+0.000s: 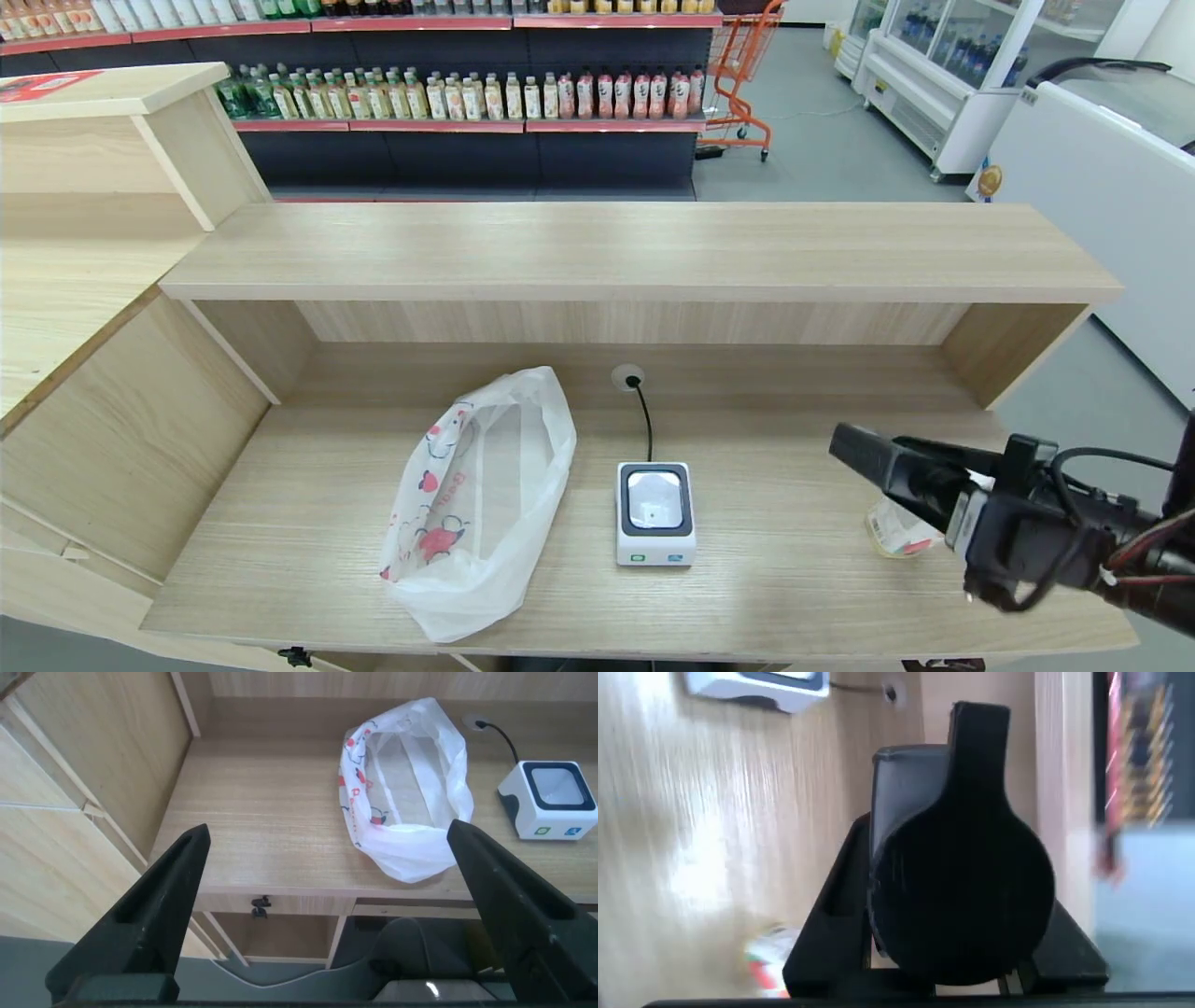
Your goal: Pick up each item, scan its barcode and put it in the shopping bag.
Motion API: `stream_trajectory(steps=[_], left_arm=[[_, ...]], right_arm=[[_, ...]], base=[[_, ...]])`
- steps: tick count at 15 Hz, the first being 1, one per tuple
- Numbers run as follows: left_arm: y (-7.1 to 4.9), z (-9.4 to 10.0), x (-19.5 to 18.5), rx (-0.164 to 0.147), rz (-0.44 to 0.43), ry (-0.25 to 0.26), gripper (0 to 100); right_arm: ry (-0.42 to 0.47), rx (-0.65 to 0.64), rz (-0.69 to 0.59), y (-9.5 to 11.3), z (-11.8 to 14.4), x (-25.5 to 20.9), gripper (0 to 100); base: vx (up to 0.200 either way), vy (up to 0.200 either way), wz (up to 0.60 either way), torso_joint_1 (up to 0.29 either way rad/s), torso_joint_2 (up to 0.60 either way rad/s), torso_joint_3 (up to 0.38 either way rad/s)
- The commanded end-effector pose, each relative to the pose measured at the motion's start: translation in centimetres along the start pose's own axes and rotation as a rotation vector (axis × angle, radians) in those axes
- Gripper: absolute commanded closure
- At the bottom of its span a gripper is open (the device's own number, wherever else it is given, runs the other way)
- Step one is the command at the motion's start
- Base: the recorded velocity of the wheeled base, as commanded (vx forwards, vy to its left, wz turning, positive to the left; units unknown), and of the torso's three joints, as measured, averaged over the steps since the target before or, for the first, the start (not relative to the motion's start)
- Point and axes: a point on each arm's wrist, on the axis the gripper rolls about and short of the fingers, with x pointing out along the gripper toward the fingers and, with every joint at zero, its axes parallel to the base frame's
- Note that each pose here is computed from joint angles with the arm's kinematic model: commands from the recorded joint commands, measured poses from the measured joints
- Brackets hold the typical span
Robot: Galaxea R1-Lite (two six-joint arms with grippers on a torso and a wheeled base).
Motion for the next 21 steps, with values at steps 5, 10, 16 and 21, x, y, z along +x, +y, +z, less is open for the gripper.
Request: stream_trajectory(steps=[5,10,16,21], left_arm=[[0.0,0.0,0.0,0.000,0.002,-0.001,0],[0.0,0.0,0.0,0.000,0.002,-0.001,0],[0.0,0.0,0.0,0.000,0.002,-0.001,0],[0.0,0.0,0.0,0.000,0.000,-0.001,0]], right_arm=[[-0.447,-0.913,0.084,2.1,1.9,0.4,100],[-0.725,-1.202,-0.071,2.2,6.9,3.3,100],[-0.797,-1.280,-0.153,1.6,9.0,4.8,100],[-0.857,-1.303,-0.200,1.5,9.9,4.8,100]], base=[[0.000,0.000,0.00,0.000,0.00,0.000],[0.000,0.000,0.00,0.000,0.00,0.000],[0.000,0.000,0.00,0.000,0.00,0.000],[0.000,0.000,0.00,0.000,0.00,0.000]])
